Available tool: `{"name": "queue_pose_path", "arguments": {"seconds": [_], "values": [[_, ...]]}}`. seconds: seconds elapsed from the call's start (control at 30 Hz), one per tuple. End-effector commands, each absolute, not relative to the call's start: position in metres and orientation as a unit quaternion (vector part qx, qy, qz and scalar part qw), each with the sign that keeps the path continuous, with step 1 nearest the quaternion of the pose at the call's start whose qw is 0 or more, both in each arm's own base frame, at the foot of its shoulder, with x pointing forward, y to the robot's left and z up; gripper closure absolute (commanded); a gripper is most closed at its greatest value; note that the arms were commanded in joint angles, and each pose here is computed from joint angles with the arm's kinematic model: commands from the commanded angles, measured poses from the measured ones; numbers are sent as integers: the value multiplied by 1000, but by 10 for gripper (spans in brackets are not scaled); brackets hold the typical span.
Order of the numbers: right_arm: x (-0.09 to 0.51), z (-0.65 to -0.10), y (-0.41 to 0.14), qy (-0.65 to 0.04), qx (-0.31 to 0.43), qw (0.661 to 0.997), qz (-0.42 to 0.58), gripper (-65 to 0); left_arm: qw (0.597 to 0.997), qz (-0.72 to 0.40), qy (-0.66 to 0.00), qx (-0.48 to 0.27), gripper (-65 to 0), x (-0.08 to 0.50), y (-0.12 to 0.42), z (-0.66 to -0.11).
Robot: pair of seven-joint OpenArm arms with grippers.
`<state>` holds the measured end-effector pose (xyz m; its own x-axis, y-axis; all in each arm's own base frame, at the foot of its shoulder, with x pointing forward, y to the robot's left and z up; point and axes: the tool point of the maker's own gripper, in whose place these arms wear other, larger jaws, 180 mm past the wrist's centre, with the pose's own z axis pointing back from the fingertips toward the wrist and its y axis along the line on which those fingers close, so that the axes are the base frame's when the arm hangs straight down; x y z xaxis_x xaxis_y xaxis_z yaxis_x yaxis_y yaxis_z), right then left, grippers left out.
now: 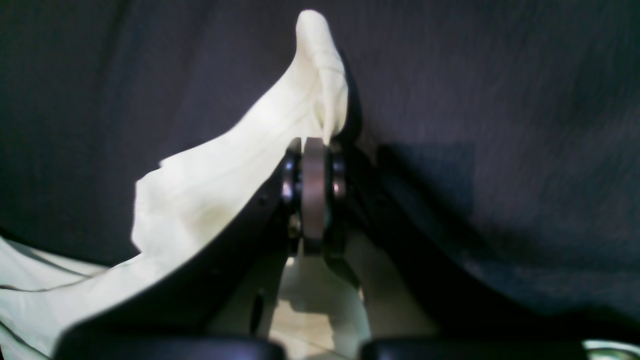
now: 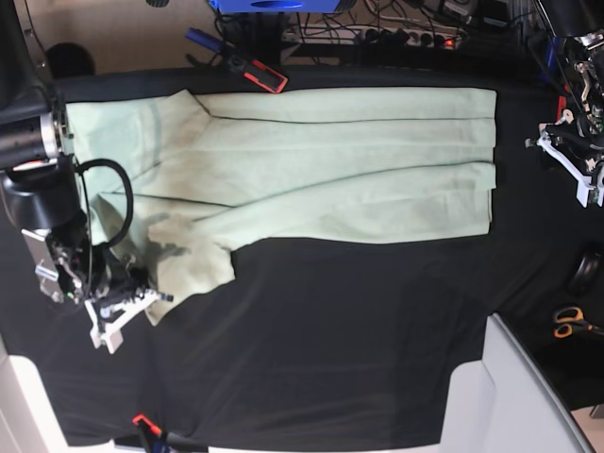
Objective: Fold the T-shirt properly
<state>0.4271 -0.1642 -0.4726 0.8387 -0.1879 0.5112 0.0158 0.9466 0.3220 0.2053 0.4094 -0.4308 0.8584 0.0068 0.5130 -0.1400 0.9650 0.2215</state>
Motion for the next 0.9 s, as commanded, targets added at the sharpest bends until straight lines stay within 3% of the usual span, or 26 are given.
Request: {"name": "queue_pose_path", "arguments": {"seconds": [0.0,0.57,0.73,0.87], "values": [[457,-442,-169,-321,155,933,-49,0,949,36,-280,142,-334,214,420,-417],[494,-385,-155,-346,163,924,-6,0,947,38,-286,142,-334,219,421,-414],[472,-392,-142,-301,171,938,18,0,947,38,-286,142,-334,219,421,-414],[447,-402,-144,-280,164,946,-17,0,947,37,-286,143,-334,219,421,-414]]}}
